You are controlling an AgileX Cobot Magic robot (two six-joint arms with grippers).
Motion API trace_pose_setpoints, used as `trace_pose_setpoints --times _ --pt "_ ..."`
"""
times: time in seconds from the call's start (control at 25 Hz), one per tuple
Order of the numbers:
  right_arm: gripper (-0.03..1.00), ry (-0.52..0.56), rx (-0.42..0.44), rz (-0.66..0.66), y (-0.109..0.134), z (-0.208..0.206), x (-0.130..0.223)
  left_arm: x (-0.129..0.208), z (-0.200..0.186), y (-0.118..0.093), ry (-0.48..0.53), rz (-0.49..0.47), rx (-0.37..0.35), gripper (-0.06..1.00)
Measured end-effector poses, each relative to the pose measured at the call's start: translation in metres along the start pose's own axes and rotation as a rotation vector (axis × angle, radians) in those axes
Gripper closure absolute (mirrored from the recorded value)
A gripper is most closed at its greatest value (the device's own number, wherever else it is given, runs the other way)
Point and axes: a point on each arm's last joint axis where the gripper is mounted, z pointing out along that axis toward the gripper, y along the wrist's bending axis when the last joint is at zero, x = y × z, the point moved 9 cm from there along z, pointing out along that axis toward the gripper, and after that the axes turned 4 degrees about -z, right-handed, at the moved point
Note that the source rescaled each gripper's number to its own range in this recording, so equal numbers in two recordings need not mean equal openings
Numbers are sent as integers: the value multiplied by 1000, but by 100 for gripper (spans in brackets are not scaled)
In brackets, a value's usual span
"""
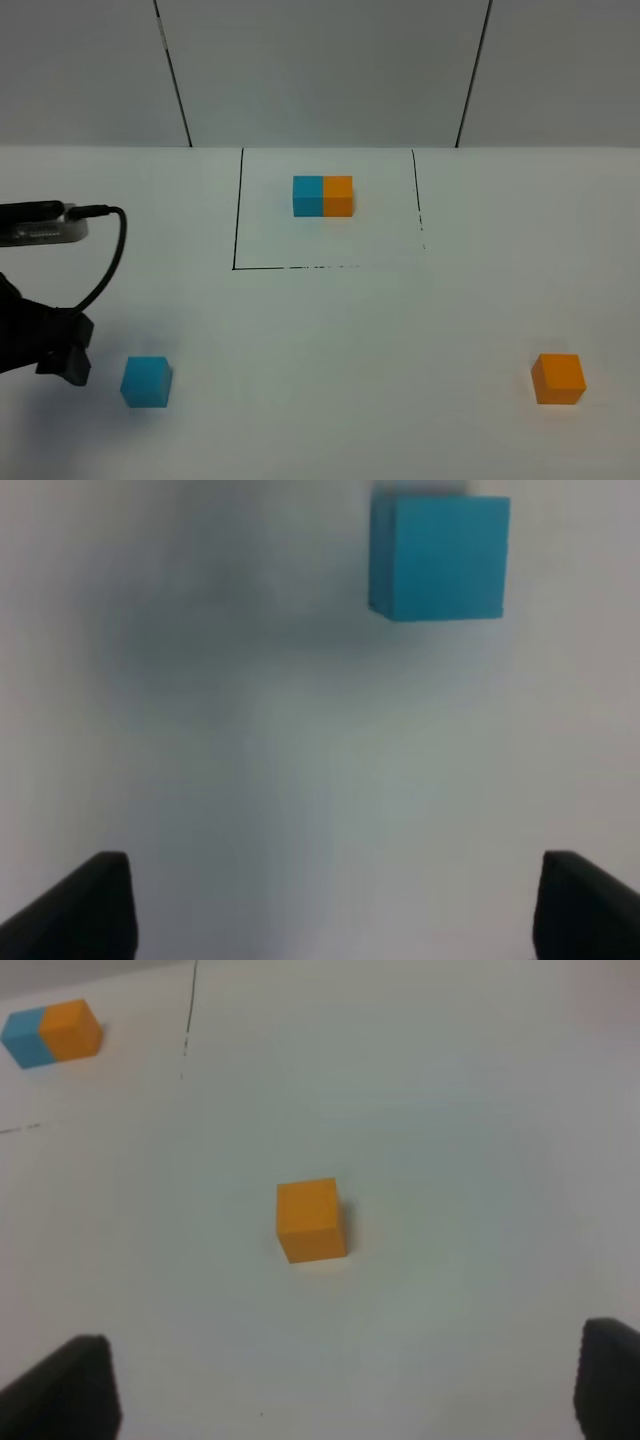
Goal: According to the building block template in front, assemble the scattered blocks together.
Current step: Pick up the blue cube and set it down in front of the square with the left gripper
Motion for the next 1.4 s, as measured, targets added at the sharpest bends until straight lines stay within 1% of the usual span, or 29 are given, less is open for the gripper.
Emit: trace_pose_setpoints --times 0.12,0.2,0.24,0.36,0.48,0.64,0.88,1.0,1.12,1.24,1.4 --pt "15 0 0 0 0 0 0 -9 4 -8 -10 33 -94 24" --pt "15 0 0 0 0 0 0 -13 9 -14 -11 50 -129 24" --pt "15 0 0 0 0 0 0 -16 12 -18 -13 51 -129 24" --pt "15 0 0 0 0 0 0 -23 24 -38 -15 64 -93 24" --pt "15 0 0 0 0 0 0 -24 38 -50 21 63 -73 24" --pt "15 0 0 0 0 0 0 -22 53 -50 66 35 -91 24" --pt "15 0 0 0 0 0 0 -29 58 -53 39 24 -79 24" --pt "15 0 0 0 0 0 0 -32 61 -54 24 -11 -74 24" --pt "15 0 0 0 0 0 0 -32 69 -54 45 -18 -83 24" --pt "15 0 0 0 0 0 0 -30 79 -50 73 -13 -108 24" --pt "15 0 0 0 0 0 0 -33 86 -50 68 -11 -113 24"
